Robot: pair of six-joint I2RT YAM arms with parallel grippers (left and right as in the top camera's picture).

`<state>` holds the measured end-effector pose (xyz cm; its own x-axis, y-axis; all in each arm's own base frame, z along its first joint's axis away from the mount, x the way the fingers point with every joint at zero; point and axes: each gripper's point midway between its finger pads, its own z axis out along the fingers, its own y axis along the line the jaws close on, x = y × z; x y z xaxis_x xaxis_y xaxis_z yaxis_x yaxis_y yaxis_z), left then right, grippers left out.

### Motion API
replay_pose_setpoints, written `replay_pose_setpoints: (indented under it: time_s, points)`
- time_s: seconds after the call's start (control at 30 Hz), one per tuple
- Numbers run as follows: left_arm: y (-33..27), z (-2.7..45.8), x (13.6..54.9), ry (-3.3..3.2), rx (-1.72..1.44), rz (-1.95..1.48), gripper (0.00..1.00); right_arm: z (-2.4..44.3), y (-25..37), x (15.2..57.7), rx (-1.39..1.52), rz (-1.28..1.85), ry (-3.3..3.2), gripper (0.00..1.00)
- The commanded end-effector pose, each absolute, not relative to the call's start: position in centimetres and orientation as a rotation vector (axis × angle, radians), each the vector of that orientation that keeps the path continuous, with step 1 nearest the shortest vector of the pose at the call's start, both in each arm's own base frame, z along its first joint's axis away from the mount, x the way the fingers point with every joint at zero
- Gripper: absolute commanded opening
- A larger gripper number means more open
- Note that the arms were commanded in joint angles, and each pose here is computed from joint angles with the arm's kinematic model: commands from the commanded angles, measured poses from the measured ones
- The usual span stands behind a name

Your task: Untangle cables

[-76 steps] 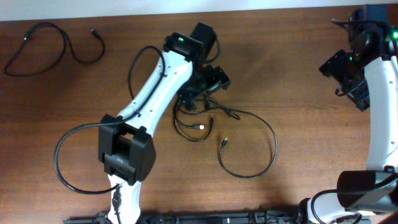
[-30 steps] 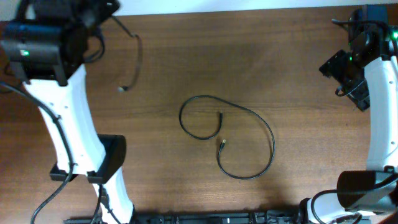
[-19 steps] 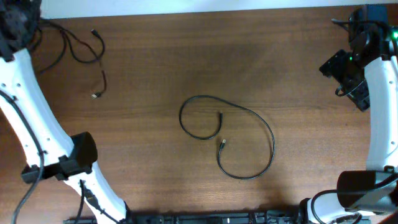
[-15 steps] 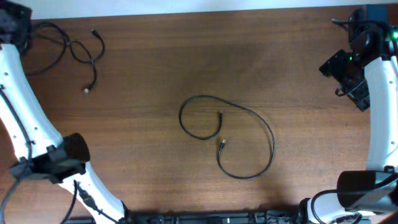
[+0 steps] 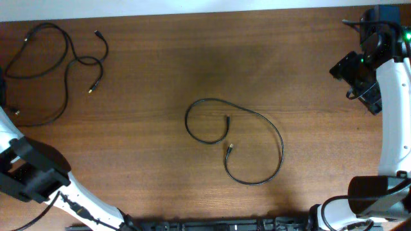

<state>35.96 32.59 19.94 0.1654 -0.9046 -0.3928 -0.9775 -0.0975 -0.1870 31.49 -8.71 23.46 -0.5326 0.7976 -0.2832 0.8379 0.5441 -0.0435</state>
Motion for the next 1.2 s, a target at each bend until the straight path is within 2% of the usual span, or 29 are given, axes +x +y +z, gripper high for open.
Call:
replay_pose_setpoints:
  time_s: [0.0,0.03,0.1,0.2,0.23,0.37,0.47,0.53,0.57,0.6,0.67,0.73,0.87,0.97,1.07,1.17]
  points:
    - [33.9,18.1,35.1,1.812,-2.016,0.376,0.0,23.7,-9.0,31.3,1.366,-0.277,2.546,0.98]
    - [33.8,17.2,35.5,1.883,-1.962,0.373,0.01,23.7,-9.0,31.3,1.366,-0.277,2.546,0.98]
    - [32.5,14.6,36.0,1.971,-1.961,0.279,0.2,23.7,-9.0,31.3,1.366,-0.277,2.546,0.98]
    - [31.0,11.7,35.8,2.042,-1.999,0.208,0.65,23.7,-9.0,31.3,1.366,-0.277,2.546,0.98]
    - [30.6,10.7,35.4,2.064,-2.016,0.214,0.87,23.7,-9.0,31.3,1.366,-0.277,2.546,0.98]
    - [30.0,7.7,34.8,2.112,-2.05,0.216,0.99,23.7,-9.0,31.3,1.366,-0.277,2.546,0.98]
    - [29.9,5.7,34.7,2.168,-2.052,0.223,0.97,23.7,-9.0,31.3,1.366,-0.277,2.546,0.99]
    - [29.9,4.6,35.3,2.243,-1.984,0.197,0.99,23.7,-9.0,31.3,1.366,-0.277,2.546,0.98]
    - [29.9,3.8,35.6,2.281,-1.951,0.191,0.89,23.7,-9.0,31.3,1.366,-0.277,2.546,0.98]
    - [29.9,3.3,35.5,2.29,-1.957,0.192,0.63,23.7,-9.0,31.3,1.366,-0.277,2.546,0.98]
    - [29.8,2.3,35.4,2.308,-1.97,0.196,0.23,23.7,-9.0,31.3,1.366,-0.277,2.546,0.98]
    - [29.9,2.3,35.8,2.357,-1.889,0.186,0.0,23.7,-9.0,31.3,1.366,-0.277,2.546,0.98]
    - [28.9,2.3,38.3,2.579,-1.485,0.06,0.0,23.7,-9.0,31.3,1.366,-0.277,2.546,0.99]
    - [28.8,2.5,39.3,2.635,-1.319,0.078,0.0,23.7,-9.0,31.3,1.366,-0.277,2.546,0.98]
    - [29.1,2.5,39.0,2.644,-1.32,0.123,0.0,23.7,-9.0,31.3,1.366,-0.277,2.546,0.98]
    - [30.3,2.5,37.0,2.582,-1.509,0.259,0.0,23.7,-9.0,31.3,1.366,-0.276,2.546,0.98]
